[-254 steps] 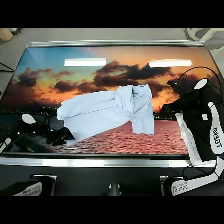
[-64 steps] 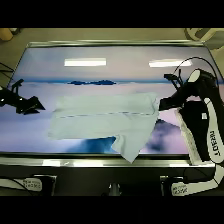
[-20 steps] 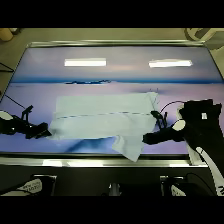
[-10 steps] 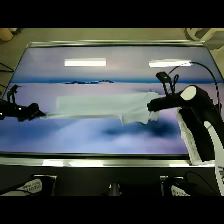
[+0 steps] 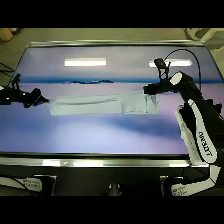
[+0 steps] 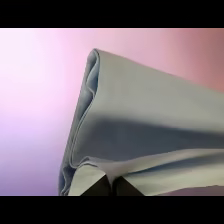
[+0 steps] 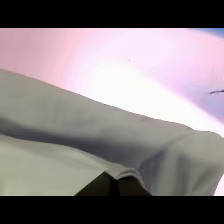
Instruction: Fold the shirts.
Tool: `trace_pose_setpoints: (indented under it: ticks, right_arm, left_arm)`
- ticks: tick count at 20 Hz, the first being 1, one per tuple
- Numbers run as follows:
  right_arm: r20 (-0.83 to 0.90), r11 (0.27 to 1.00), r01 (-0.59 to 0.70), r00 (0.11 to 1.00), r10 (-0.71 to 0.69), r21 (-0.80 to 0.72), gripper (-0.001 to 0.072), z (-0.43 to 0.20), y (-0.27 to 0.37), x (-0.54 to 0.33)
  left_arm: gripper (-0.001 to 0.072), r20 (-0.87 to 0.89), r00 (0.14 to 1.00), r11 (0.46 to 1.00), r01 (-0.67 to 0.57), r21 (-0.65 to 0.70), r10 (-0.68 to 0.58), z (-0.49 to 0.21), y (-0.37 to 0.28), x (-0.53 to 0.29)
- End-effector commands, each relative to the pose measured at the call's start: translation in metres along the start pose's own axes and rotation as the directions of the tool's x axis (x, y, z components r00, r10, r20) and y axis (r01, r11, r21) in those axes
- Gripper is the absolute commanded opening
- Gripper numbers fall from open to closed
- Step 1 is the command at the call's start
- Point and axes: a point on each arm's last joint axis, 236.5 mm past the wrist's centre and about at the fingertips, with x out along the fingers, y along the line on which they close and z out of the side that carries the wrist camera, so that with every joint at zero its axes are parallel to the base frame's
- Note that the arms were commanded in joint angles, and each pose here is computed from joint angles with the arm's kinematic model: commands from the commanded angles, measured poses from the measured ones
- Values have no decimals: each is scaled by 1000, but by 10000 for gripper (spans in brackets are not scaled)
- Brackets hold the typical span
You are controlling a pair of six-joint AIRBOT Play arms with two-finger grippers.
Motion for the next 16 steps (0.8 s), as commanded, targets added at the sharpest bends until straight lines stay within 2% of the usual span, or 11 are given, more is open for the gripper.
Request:
trace_pose_setpoints:
  ticks: [1,3,4,5,6,7,8,10,13,16]
  right_arm:
    - [-12,1000,5,1000,-5,22,21,-2,-7,16]
    - [-87,1000,-17,996,19,25,22,-22,-4,24]
    - [-125,999,-30,992,33,30,23,-32,-2,28]
    - [-144,999,-37,989,41,33,29,-38,-1,30]
    - [-143,999,-37,989,41,32,177,-37,-1,29]
    - [-134,999,-35,990,39,26,507,-34,-4,24]
    - [-130,999,-35,991,35,-3,704,-30,-8,13]
    - [-154,999,-36,988,33,-14,717,-35,-31,-12]
    - [-244,985,-75,963,113,156,717,-76,-68,-35]
    - [-286,944,-160,926,245,288,717,-102,-70,-32]
  left_arm:
    - [26,-30,999,1000,30,0,-30,10,-7,28]
    - [29,-76,997,1000,31,-1,-31,0,-8,47]
    - [102,-92,995,999,29,-24,-31,-3,-8,54]
    - [373,-97,995,998,25,-54,-30,-4,-8,57]
    - [720,-94,995,997,24,-70,-30,-3,-9,56]
    - [720,-90,995,998,29,-62,-34,0,-9,49]
    - [720,-80,996,998,32,-57,-37,5,-9,39]
    - [720,-27,999,998,38,-45,-39,22,-10,10]
    - [720,79,996,999,39,-9,-39,40,-21,-39]
    - [720,149,988,998,37,58,-45,41,-46,-75]
